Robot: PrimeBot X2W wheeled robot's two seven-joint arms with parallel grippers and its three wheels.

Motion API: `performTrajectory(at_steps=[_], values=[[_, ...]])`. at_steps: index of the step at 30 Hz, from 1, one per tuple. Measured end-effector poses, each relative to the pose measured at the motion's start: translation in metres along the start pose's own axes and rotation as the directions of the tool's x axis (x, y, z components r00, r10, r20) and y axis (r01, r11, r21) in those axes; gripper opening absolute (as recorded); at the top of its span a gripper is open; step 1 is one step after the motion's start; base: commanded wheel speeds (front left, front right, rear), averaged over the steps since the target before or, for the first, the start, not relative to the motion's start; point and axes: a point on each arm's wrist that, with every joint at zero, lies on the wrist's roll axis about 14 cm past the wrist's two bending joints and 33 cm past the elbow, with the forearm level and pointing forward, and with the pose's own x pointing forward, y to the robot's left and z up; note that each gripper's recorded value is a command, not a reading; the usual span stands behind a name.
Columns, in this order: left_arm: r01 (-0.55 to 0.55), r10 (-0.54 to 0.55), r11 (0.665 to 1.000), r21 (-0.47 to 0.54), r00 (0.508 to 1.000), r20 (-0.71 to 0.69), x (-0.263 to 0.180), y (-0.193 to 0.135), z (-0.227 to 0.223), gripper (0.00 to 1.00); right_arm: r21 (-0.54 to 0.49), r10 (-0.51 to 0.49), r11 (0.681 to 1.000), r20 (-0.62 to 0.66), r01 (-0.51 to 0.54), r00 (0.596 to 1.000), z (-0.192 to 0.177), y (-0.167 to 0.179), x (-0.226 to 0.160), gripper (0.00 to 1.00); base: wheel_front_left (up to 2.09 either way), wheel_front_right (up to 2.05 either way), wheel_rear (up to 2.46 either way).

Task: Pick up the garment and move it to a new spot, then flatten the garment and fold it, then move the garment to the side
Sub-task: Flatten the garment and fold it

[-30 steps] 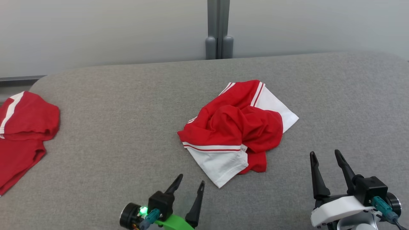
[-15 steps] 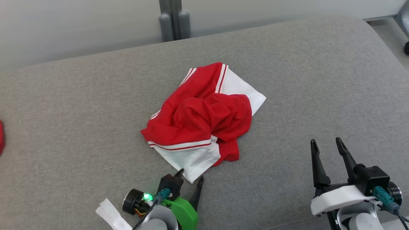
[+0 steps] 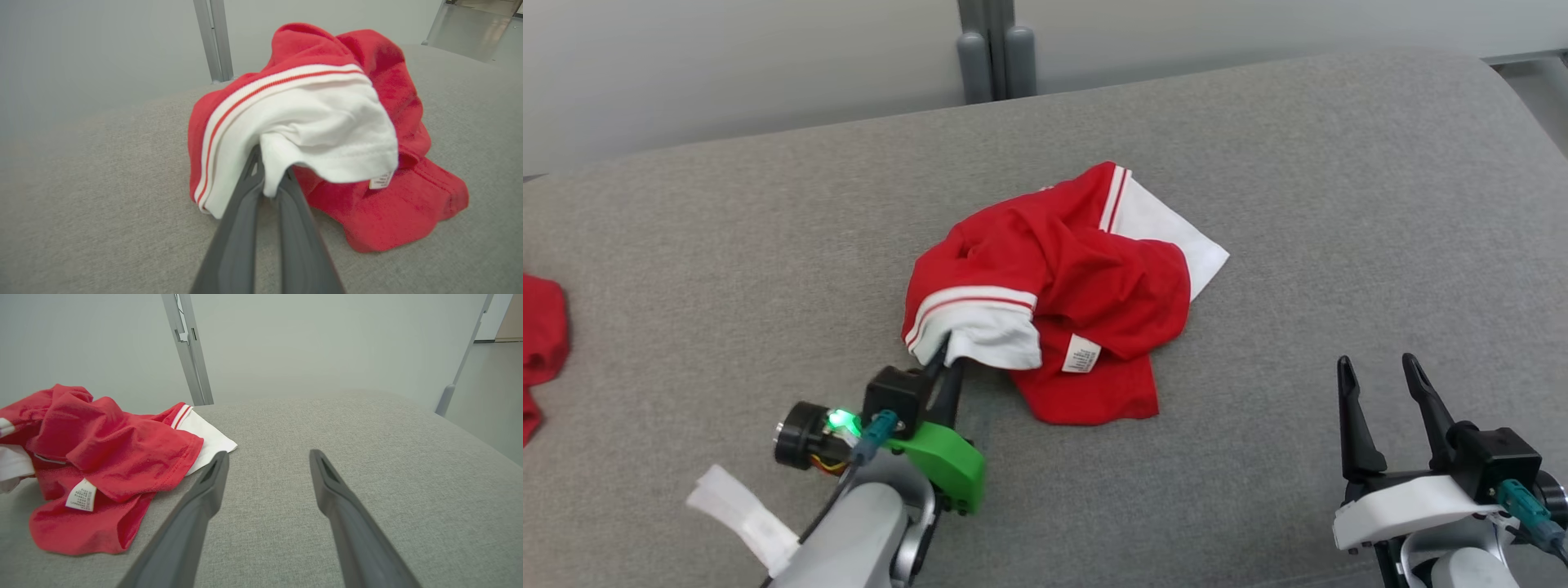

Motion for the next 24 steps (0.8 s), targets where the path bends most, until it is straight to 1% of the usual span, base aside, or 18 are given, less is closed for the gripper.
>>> performTrajectory(at_steps=[2, 4, 8, 11, 14, 15, 19, 24], values=[[-0.060, 0.057, 0.998, 0.035, 0.996, 0.065, -0.007, 0.024, 0.020, 0.00, 0.002, 0.020, 1.000, 0.005, -0.020, 1.000, 0.001, 0.006, 0.003, 1.00, 0.00, 0.00, 0.00], [-0.108, 0.102, 0.993, 0.048, 0.989, 0.110, -0.016, 0.042, 0.035, 0.00, 0.005, 0.040, 0.999, 0.007, -0.040, 0.999, 0.001, 0.013, 0.005, 1.00, 0.00, 0.00, 0.00], [-0.226, 0.211, 0.972, 0.073, 0.963, 0.166, -0.040, 0.082, 0.052, 0.00, 0.011, 0.088, 0.996, 0.019, -0.088, 0.996, 0.004, 0.029, 0.009, 1.00, 0.00, 0.00, 0.00], [-0.318, 0.304, 0.944, 0.082, 0.941, 0.149, -0.063, 0.110, 0.045, 0.00, 0.015, 0.117, 0.993, 0.028, -0.117, 0.993, 0.007, 0.038, 0.010, 1.00, 0.00, 0.00, 0.00], [-0.380, 0.373, 0.922, 0.069, 0.923, 0.093, -0.082, 0.129, 0.024, 0.00, 0.016, 0.136, 0.991, 0.031, -0.136, 0.990, 0.008, 0.045, 0.010, 1.00, 0.00, 0.00, 0.00], [-0.405, 0.402, 0.912, 0.061, 0.914, 0.050, -0.089, 0.137, 0.010, 0.00, 0.012, 0.141, 0.990, 0.026, -0.141, 0.990, 0.006, 0.046, 0.010, 1.00, 0.00, 0.00, 0.00], [-0.447, 0.448, 0.894, 0.027, 0.893, -0.030, -0.099, 0.144, -0.017, 0.00, 0.003, 0.136, 0.991, 0.010, -0.136, 0.991, 0.002, 0.044, 0.009, 1.00, 0.00, 0.00, 0.00], [-0.452, 0.447, 0.892, -0.021, 0.887, -0.113, -0.100, 0.133, -0.046, 0.00, 0.000, 0.129, 0.992, -0.002, -0.129, 0.992, -0.002, 0.042, 0.008, 1.00, 0.00, 0.00, 0.00]])
